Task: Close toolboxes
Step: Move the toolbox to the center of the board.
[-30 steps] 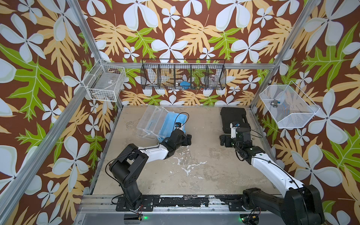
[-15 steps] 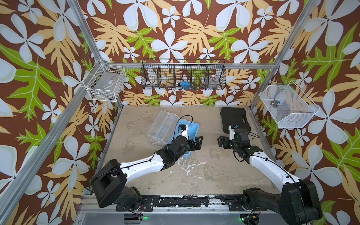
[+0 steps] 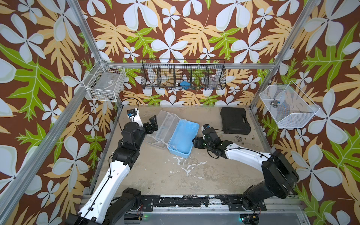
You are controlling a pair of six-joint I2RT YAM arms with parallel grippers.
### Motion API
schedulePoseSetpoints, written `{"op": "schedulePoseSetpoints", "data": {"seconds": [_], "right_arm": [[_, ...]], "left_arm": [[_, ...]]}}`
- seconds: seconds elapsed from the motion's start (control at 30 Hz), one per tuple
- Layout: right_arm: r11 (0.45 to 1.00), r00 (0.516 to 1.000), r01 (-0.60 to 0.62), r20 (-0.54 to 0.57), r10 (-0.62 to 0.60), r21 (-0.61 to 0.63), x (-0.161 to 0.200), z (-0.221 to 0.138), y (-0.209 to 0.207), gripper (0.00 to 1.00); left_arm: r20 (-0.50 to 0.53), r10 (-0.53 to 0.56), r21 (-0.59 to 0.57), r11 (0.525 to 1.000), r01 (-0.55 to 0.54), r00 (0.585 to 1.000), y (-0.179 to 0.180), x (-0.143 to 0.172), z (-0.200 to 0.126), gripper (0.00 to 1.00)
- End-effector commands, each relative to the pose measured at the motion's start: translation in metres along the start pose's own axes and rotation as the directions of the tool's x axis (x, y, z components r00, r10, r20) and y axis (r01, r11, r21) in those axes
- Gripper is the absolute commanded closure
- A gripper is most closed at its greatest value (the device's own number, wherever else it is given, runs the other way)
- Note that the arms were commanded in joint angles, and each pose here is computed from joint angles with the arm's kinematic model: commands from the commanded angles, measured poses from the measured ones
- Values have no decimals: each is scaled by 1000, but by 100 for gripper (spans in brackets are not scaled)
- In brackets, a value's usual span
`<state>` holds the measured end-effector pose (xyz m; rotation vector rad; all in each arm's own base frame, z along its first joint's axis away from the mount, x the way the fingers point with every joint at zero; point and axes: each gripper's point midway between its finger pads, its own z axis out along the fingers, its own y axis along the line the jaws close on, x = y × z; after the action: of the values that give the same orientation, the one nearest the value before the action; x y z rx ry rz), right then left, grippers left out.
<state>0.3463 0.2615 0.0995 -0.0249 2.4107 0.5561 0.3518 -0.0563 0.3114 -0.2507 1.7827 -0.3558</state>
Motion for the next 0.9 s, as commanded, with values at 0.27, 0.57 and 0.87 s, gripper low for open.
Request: {"op": "schedulePoseSetpoints", "data": {"seconds": [0.27, 0.57, 0.87], "right_arm": [[983, 997, 70, -41, -64, 171, 15, 27, -21, 53], [973, 994, 106, -59, -96, 205, 10, 12, -59, 56], [978, 996, 82, -41, -76, 194, -6, -3, -77, 44]], "left_arm": [[-92, -4, 0, 1000, 4, 996, 19, 35, 11, 2], [-130, -4, -72, 997, -6, 991, 39, 57, 13, 2], [-286, -206, -154, 974, 167, 936, 67, 128, 35, 13]]}}
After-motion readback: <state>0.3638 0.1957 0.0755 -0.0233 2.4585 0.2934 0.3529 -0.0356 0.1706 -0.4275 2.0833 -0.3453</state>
